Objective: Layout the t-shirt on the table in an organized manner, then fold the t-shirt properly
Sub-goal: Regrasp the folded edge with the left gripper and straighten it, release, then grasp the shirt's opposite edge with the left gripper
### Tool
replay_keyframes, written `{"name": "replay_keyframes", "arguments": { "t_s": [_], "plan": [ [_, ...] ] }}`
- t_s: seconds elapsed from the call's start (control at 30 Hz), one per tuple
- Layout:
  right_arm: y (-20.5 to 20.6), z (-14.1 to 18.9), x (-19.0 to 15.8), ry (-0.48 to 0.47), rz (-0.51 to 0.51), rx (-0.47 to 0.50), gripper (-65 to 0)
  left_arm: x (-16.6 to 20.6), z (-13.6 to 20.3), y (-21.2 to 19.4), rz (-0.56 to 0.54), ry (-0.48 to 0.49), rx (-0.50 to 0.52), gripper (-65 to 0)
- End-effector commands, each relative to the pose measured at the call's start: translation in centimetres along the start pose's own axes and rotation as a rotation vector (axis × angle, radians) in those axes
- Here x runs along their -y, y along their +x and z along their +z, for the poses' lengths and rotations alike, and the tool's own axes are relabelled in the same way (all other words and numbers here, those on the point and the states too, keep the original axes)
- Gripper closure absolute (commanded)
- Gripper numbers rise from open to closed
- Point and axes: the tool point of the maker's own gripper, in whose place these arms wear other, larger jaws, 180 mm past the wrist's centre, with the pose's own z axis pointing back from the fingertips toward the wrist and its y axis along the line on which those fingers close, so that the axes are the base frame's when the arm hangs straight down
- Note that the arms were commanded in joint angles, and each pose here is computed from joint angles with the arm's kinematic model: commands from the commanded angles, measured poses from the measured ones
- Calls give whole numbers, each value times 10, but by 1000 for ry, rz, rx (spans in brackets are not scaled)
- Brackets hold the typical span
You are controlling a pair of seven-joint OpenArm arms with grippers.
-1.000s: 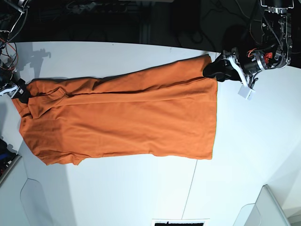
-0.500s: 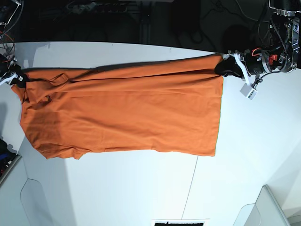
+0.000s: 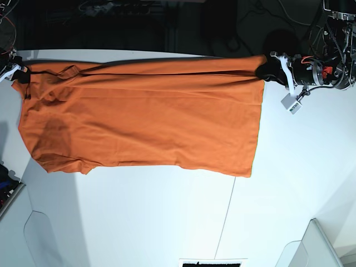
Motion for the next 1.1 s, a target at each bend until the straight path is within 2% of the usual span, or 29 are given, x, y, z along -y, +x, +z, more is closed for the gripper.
{"name": "replay_keyframes", "arguments": {
  "t_s": [0.0, 0.13, 0.2, 0.27, 0.33, 0.4, 0.67, 0.8, 1.07],
  "plan": [
    [13, 10, 6, -22, 31, 21, 0, -1, 8, 9, -19, 1, 22, -32],
    [13, 11, 8, -29, 33, 18, 0, 3, 8, 12, -12, -18, 38, -191],
    [12, 11, 9, -36, 37, 13, 0, 2, 8, 12, -14, -16, 37, -236],
    [11, 11, 12, -48, 44, 6, -6, 1, 10, 12, -17, -11, 34, -239],
    [14, 13, 14, -60, 50, 13, -158, -2, 14, 12, -22, -6, 30, -239],
    [20, 17, 19, -76, 52, 38, -247, -4, 21, 13, -25, -9, 25, -239],
    [73, 53, 44, -158, 61, 250, -257, -22, 49, 16, -62, 36, -10, -239],
    [114, 60, 40, -171, 70, 380, -257, -25, 54, 23, -73, 50, 10, -239],
    [166, 48, 4, -103, 137, 440, -257, -30, 58, 39, -101, 75, 33, -239]
  ]
}}
